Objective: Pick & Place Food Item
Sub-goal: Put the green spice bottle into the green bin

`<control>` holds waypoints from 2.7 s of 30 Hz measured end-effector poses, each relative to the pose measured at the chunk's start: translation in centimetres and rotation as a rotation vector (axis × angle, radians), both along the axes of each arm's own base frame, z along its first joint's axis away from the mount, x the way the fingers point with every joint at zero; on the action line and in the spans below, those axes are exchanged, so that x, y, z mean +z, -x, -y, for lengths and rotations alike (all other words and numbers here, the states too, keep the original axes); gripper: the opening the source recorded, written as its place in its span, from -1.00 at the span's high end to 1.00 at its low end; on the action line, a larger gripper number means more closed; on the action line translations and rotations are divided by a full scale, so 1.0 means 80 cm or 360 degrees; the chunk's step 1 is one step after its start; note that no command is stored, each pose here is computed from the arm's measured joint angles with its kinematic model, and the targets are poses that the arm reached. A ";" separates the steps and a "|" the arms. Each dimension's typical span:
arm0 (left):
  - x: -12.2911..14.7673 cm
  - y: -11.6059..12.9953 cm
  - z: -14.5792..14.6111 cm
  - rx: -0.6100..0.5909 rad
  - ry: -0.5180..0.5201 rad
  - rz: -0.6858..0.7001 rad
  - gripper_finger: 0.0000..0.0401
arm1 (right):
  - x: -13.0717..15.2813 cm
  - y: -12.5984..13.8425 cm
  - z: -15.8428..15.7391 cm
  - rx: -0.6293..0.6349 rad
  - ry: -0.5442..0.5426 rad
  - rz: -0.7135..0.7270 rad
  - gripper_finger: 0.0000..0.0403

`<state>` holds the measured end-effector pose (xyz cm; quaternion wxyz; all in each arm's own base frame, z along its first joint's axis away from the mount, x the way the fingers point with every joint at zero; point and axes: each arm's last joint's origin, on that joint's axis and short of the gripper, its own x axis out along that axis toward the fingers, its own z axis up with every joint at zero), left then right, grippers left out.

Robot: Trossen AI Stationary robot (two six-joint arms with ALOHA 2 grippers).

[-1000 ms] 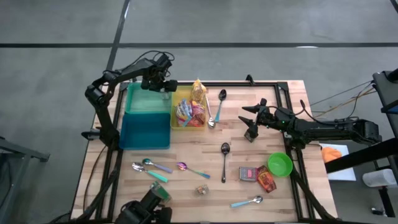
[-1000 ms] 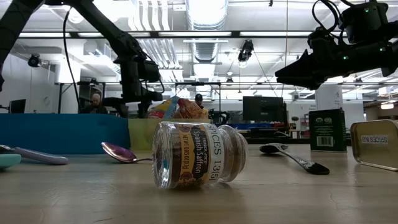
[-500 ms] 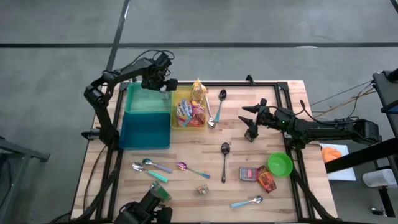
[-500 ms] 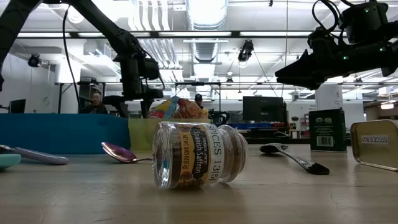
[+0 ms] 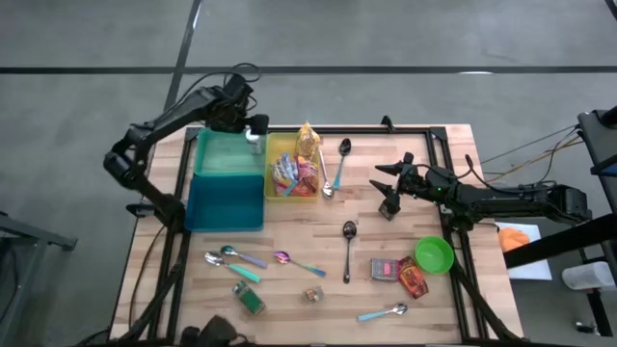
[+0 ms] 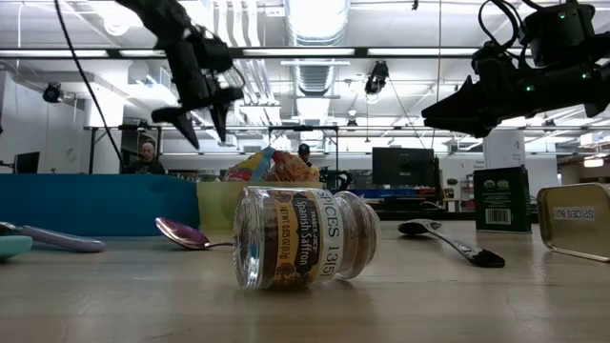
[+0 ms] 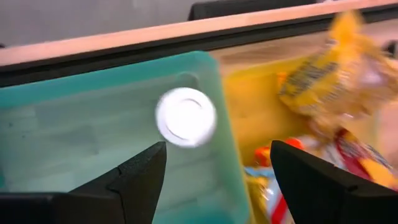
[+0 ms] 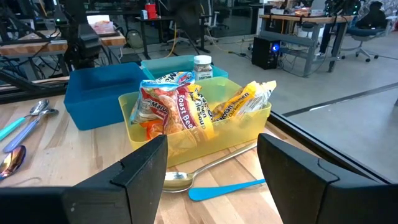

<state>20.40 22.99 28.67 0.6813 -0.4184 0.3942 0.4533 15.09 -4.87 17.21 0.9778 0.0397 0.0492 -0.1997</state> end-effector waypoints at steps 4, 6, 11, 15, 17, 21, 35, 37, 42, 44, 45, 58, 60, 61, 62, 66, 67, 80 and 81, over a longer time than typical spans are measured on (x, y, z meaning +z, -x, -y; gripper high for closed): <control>0.026 -0.002 0.039 -0.0155 -0.0130 0.0044 -0.45 | 0.000 0.000 0.000 0.0000 0.0000 0.0000 -0.22; 0.036 -0.003 0.062 -0.0227 -0.0191 0.0060 -0.45 | 0.000 0.000 0.000 0.0000 0.0000 0.0000 -0.22; 0.050 -0.009 0.123 -0.0406 -0.0392 0.0075 -0.45 | 0.000 0.000 0.000 0.0000 0.0000 0.0000 -0.22; 0.052 -0.010 0.171 -0.0477 -0.0508 0.0115 -0.45 | 0.000 0.000 0.000 0.0000 0.0000 0.0000 -0.22; 0.050 -0.009 0.193 -0.0537 -0.0542 0.0129 -0.45 | 0.000 0.000 0.000 0.0001 0.0000 -0.0001 -0.22; 0.040 -0.008 0.232 -0.0694 -0.0582 0.0142 -0.45 | 0.000 0.000 0.000 0.0000 0.0000 0.0000 -0.22; -0.004 -0.010 0.353 -0.1177 -0.0826 0.0256 -0.43 | 0.000 0.000 0.000 0.0001 0.0000 -0.0001 -0.22; -0.011 -0.004 0.374 -0.1274 -0.0850 0.0287 -0.43 | 0.000 0.000 0.000 0.0000 0.0000 0.0000 -0.22; -0.016 0.017 0.419 -0.1481 -0.0787 0.0379 -0.43 | 0.000 0.000 0.000 0.0000 0.0000 -0.0001 -0.22; -0.015 0.026 0.434 -0.1557 -0.0757 0.0417 -0.43 | 0.000 0.000 0.000 0.0000 0.0000 0.0000 -0.22; -0.015 0.030 0.441 -0.1609 -0.0737 0.0434 -0.43 | 0.000 0.000 0.000 0.0000 0.0000 0.0000 -0.22; -0.037 0.062 0.490 -0.2032 -0.0539 0.0613 -0.43 | 0.000 0.000 0.000 0.0000 0.0000 0.0000 -0.22; -0.053 0.066 0.492 -0.2114 -0.0521 0.0598 -0.43 | 0.000 0.000 0.000 0.0000 0.0000 0.0000 -0.22; -0.061 0.068 0.492 -0.2138 -0.0513 0.0593 -0.43 | 0.000 0.000 0.000 0.0000 0.0000 0.0000 -0.22; -0.069 0.070 0.491 -0.2150 -0.0509 0.0588 -0.43 | 0.000 0.000 0.000 0.0000 0.0000 0.0000 -0.22; -0.096 0.073 0.487 -0.2124 -0.0493 0.0603 -0.43 | 0.000 0.000 0.000 -0.0001 0.0000 0.0000 -0.22; -0.102 0.074 0.486 -0.2120 -0.0488 0.0603 -0.43 | 0.000 0.000 0.000 -0.0001 0.0000 0.0000 -0.22; -0.124 0.079 0.492 -0.2275 -0.0138 0.0807 -0.43 | 0.000 0.000 0.000 0.0000 0.0000 -0.0001 -0.22; -0.126 0.081 0.492 -0.2295 -0.0102 0.0777 -0.43 | 0.000 0.000 0.000 0.0000 0.0000 -0.0001 -0.22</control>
